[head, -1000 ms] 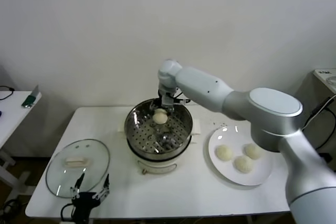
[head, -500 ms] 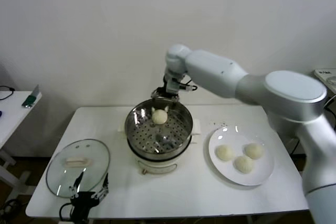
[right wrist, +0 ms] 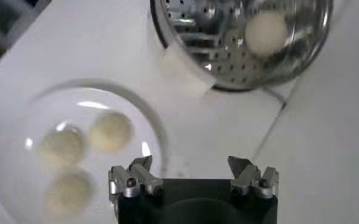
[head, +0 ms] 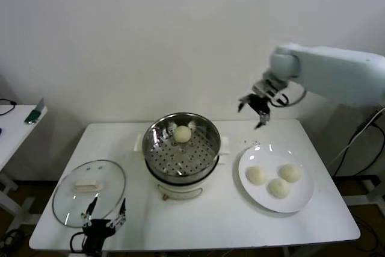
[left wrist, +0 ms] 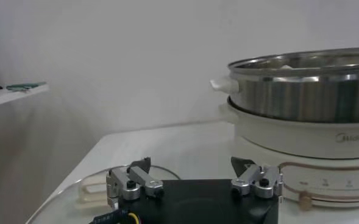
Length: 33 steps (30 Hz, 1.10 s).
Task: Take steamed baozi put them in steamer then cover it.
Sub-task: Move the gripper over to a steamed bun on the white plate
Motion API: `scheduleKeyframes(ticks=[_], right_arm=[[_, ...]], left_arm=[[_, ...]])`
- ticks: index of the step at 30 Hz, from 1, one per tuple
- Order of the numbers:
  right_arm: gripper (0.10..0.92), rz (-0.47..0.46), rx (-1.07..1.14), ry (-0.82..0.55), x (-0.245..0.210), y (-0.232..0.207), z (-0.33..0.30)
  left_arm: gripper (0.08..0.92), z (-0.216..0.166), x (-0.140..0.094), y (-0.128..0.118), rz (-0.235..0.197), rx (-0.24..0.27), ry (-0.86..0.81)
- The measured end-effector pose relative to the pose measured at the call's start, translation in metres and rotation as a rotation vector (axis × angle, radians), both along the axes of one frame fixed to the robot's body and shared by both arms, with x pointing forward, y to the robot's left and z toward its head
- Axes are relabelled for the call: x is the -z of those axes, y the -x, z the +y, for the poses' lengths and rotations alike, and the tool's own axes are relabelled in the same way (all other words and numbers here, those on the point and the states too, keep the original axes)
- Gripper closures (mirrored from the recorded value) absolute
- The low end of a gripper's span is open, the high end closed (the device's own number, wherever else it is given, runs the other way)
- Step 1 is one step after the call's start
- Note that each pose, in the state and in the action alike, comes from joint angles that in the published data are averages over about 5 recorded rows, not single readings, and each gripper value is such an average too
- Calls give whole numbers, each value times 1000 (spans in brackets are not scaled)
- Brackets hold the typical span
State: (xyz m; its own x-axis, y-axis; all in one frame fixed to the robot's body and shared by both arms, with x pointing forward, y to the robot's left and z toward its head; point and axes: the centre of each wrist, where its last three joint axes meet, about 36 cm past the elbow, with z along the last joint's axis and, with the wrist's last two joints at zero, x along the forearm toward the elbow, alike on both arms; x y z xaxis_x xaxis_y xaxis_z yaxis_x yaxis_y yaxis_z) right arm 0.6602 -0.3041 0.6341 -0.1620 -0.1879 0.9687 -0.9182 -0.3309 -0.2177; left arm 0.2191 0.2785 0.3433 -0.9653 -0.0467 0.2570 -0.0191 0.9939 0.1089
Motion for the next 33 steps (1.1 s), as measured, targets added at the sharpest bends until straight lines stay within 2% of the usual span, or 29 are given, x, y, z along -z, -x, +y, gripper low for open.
scheduleKeyframes(ticks=[12,24,33], right_arm=[[200,121,251,9,100,44,-15],[200,120,345,19,166,43,-10],[230,111,361,8,182,36,2]], left_arm=[[177,-1,2,5,12,5,-9],[177,0,3,9,20,0,-16],[177,2,3,7,19,-3,-19]])
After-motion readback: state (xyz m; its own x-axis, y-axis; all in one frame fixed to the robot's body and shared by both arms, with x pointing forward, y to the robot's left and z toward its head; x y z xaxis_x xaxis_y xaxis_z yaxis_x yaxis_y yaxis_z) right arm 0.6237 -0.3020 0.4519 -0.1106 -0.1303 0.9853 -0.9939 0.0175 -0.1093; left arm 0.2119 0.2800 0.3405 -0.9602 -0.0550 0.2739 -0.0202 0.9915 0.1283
